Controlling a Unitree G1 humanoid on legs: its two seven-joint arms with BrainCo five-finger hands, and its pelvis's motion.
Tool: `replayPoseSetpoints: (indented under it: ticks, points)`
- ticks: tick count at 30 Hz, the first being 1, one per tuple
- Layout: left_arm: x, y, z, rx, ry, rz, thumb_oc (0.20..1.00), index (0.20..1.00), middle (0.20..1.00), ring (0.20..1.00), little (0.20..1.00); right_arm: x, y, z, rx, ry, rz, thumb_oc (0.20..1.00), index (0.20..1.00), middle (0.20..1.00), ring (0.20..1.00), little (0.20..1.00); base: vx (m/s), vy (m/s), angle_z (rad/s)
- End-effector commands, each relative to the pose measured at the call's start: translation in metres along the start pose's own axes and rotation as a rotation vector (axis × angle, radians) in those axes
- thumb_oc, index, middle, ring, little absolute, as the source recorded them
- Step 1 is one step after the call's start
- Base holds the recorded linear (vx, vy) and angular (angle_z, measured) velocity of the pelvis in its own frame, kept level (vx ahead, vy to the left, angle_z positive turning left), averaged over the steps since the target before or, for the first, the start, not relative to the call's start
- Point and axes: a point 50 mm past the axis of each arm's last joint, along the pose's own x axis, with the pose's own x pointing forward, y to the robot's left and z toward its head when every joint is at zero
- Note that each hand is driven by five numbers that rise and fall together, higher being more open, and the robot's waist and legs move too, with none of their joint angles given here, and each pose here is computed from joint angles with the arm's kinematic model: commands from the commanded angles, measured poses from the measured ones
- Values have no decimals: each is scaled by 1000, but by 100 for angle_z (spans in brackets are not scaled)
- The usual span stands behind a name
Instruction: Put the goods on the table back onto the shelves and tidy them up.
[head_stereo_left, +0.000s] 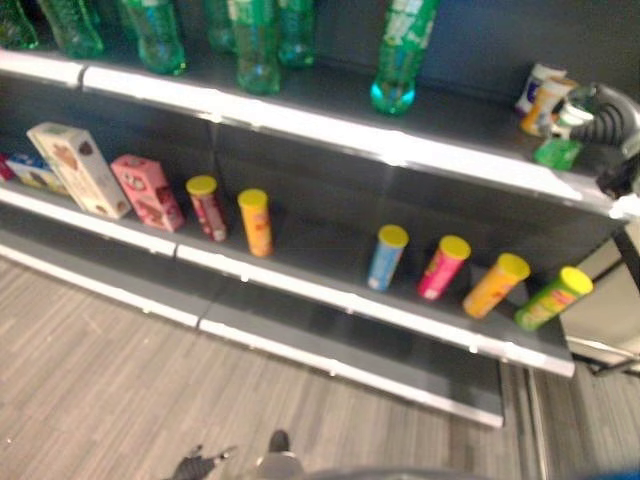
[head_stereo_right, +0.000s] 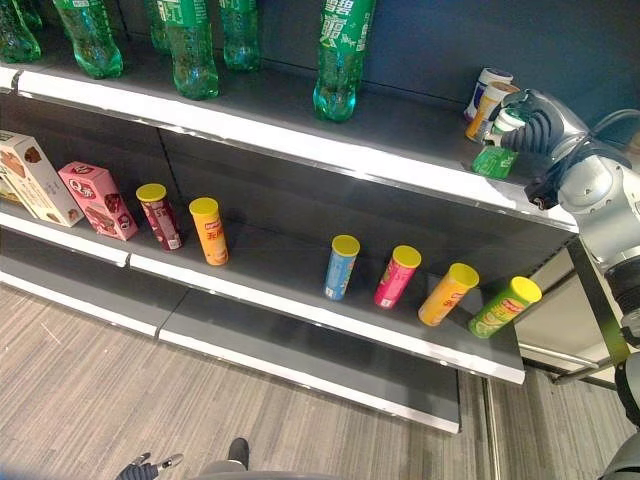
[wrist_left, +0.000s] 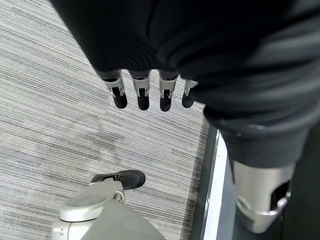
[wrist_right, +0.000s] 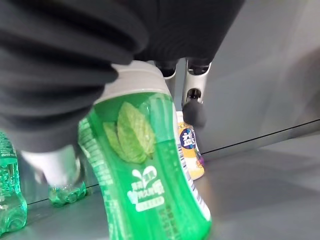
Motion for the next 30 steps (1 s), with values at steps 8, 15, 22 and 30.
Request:
replayPoseSetpoints:
  ticks: [8, 15, 22, 30]
  points:
    - [4, -3, 22, 65, -68, -1, 1000, 1000, 1000, 1000, 1000, 3, -55, 38, -30, -141, -207, 1000, 1000, 1000, 1000, 1000, 0, 0, 0]
    - [4, -8, 20, 53, -60, -3, 1000, 1000, 1000, 1000, 1000, -21, -88, 51, 38, -263, -445, 1000, 1000, 1000, 1000, 1000, 0, 0, 0]
    - [5, -15, 17, 27, -37, 14, 1000, 1000, 1000, 1000, 1000, -70, -113, 45, 95, -332, -799, 1000, 1000, 1000, 1000, 1000, 0, 0, 0]
    - [4, -22, 27, -10, -84, -24, 1000, 1000, 1000, 1000, 1000, -99, -50, 46, 596, -497, -694, 1000, 1000, 1000, 1000, 1000, -71, 45, -22]
